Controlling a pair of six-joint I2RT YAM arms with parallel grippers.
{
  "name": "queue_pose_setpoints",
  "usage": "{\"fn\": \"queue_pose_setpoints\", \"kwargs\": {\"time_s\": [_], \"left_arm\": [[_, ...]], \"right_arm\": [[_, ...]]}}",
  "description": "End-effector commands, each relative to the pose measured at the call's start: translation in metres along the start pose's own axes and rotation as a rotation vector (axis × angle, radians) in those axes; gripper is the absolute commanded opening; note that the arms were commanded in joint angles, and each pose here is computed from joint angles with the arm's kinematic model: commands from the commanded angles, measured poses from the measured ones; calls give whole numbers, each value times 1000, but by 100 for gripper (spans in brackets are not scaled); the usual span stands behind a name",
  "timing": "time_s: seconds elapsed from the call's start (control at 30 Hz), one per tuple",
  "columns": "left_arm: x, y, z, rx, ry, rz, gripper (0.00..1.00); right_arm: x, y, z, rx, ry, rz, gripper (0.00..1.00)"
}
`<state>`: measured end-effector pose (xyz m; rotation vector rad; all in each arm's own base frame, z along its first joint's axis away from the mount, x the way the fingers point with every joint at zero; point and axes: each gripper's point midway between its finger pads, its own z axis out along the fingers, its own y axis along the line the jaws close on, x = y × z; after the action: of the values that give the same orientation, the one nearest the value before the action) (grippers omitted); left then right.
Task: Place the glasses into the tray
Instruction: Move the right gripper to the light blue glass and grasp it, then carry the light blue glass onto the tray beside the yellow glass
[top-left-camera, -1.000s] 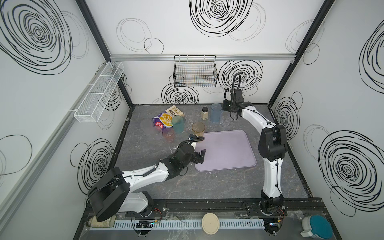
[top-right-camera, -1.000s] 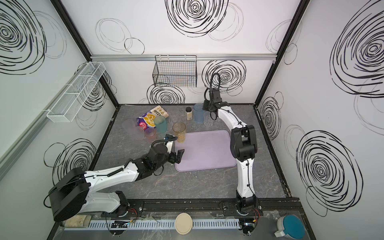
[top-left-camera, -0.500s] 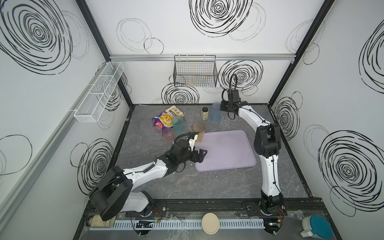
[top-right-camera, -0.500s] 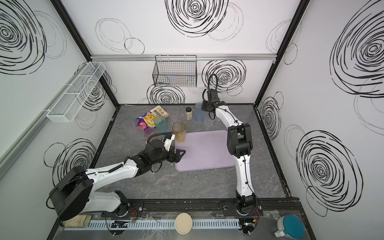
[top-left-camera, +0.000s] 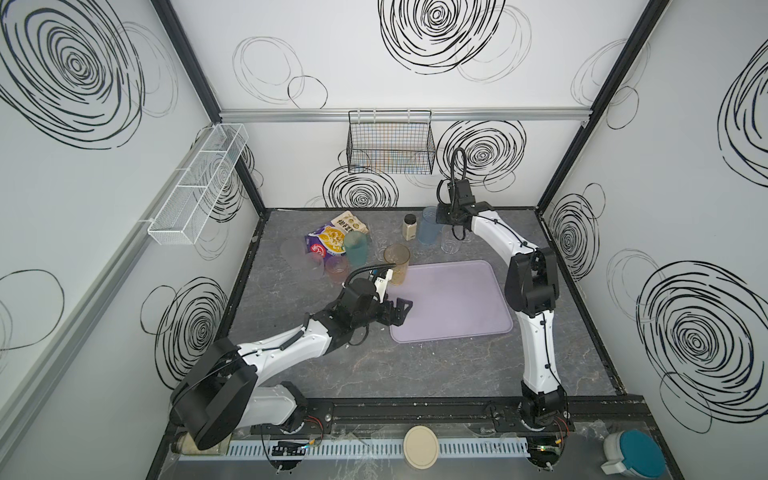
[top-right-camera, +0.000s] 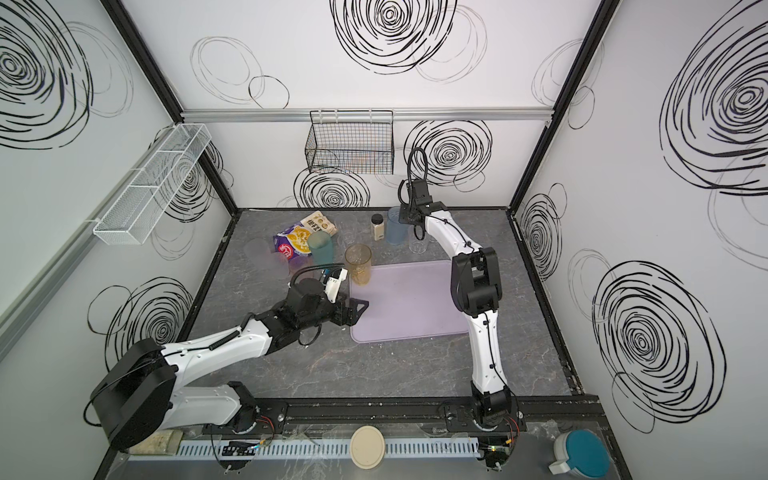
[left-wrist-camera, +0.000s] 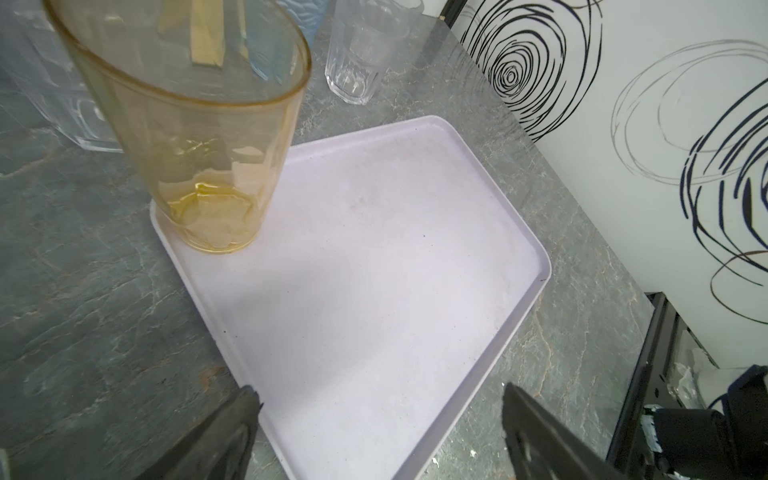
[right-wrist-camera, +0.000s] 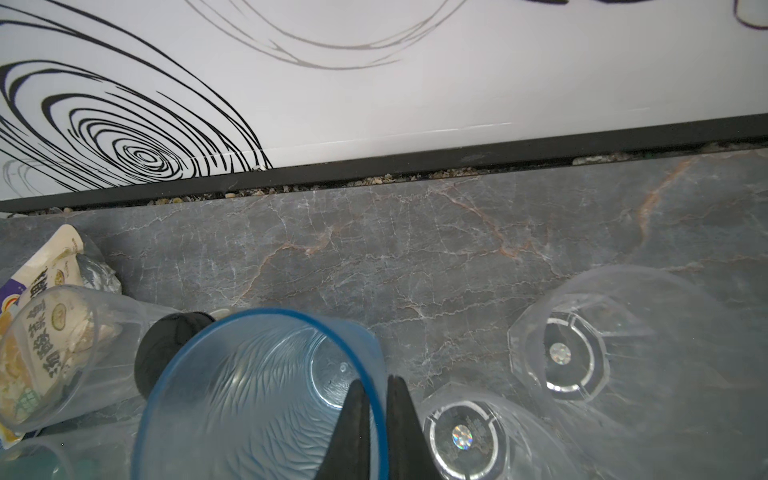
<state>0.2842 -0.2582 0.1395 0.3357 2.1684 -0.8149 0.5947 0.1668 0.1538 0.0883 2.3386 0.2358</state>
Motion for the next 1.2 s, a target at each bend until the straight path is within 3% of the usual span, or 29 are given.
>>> {"fn": "queue_pose_setpoints", "kwargs": {"time_s": [0.0, 0.33, 0.6, 0.7, 0.9, 1.17], "left_arm": [[-26, -2, -13, -2, -90, -4, 94], [-43, 13, -45, -55, -131, -11, 94], [-58, 66, -104, -225, -164, -24, 95], [-47, 74, -110, -270, -130, -30, 96], [-31, 70, -111, -223, -153, -146, 95], [-15, 55, -98, -198, -157, -158, 96]], "right_arm": [[-49, 18, -63, -17, -129, -14, 4], [-39, 31, -134, 0, -161, -56, 2], [40, 19, -189, 22, -84, -133, 2], [77, 18, -197, 33, -25, -163, 2], [134, 36, -208, -25, 33, -168, 2], [170, 86, -193, -136, 85, -154, 2]]}}
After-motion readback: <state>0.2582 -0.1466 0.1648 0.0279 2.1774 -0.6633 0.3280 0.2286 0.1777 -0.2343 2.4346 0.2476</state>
